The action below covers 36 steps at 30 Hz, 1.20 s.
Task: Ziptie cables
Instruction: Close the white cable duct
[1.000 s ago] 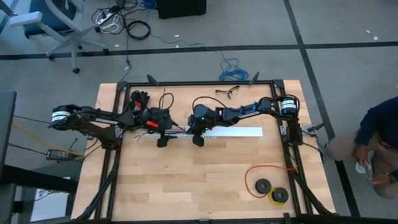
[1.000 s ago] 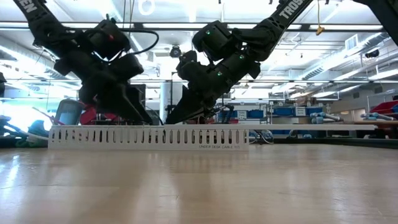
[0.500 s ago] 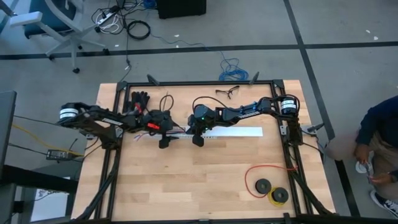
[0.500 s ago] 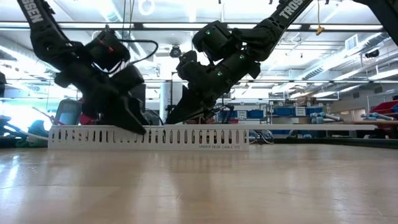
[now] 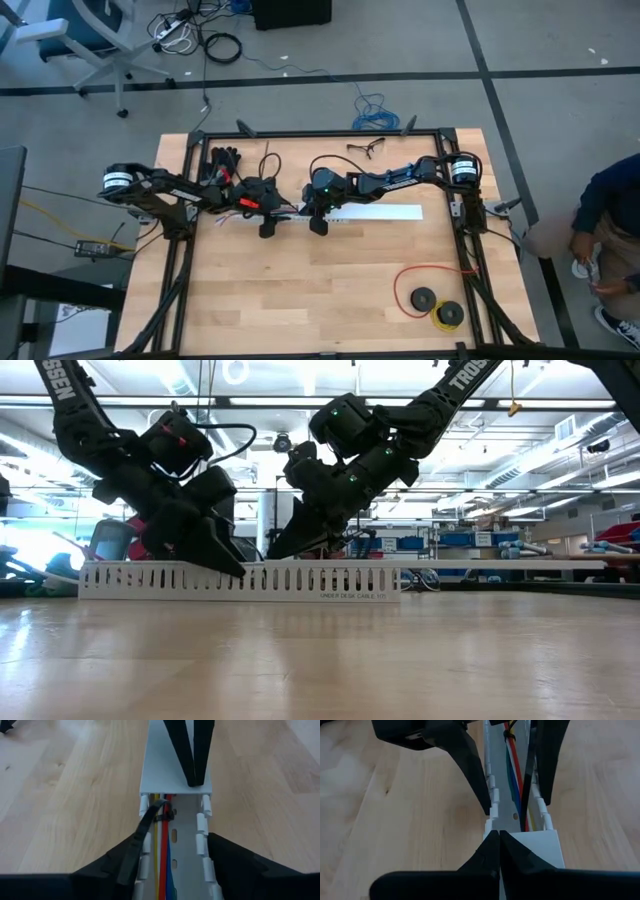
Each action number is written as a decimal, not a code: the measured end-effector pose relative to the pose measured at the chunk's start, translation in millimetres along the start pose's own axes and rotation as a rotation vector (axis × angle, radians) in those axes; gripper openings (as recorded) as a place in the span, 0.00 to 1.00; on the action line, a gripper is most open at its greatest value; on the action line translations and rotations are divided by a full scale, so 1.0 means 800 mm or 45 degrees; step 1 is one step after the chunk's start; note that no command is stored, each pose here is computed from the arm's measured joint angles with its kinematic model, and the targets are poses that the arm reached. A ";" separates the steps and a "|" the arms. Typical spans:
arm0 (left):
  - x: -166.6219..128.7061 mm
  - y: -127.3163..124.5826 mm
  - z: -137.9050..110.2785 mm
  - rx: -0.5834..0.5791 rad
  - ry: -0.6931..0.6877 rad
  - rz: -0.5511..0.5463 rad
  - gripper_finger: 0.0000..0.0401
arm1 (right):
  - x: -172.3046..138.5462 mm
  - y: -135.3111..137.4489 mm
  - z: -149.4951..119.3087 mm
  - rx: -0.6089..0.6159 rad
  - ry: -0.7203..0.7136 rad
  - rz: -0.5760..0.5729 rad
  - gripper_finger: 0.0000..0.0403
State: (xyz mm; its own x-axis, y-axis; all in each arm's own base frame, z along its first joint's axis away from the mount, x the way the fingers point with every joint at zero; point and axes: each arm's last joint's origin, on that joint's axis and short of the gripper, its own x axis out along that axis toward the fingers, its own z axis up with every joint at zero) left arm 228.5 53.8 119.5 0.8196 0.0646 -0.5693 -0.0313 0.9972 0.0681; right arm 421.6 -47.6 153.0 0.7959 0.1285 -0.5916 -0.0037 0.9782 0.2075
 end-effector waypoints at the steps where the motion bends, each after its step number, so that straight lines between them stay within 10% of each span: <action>1: 0.000 0.000 0.000 0.000 0.000 0.000 0.56 | 0.000 0.000 0.000 0.000 -0.001 0.000 0.00; 24: 0.000 0.001 0.000 -0.001 -0.002 0.017 0.53 | -0.019 0.005 0.037 -0.169 -0.290 -0.034 0.00; 36: 0.000 0.000 0.000 -0.007 0.005 0.013 0.53 | -0.025 0.000 0.005 0.020 0.096 -0.173 0.00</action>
State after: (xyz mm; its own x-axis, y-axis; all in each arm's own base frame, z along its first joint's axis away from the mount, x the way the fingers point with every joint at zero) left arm 228.5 54.2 119.5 0.8172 0.0750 -0.5715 -0.0431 0.9967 0.0692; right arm 408.0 -50.6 167.7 0.7409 0.0073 -0.6716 0.1109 0.9849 0.1331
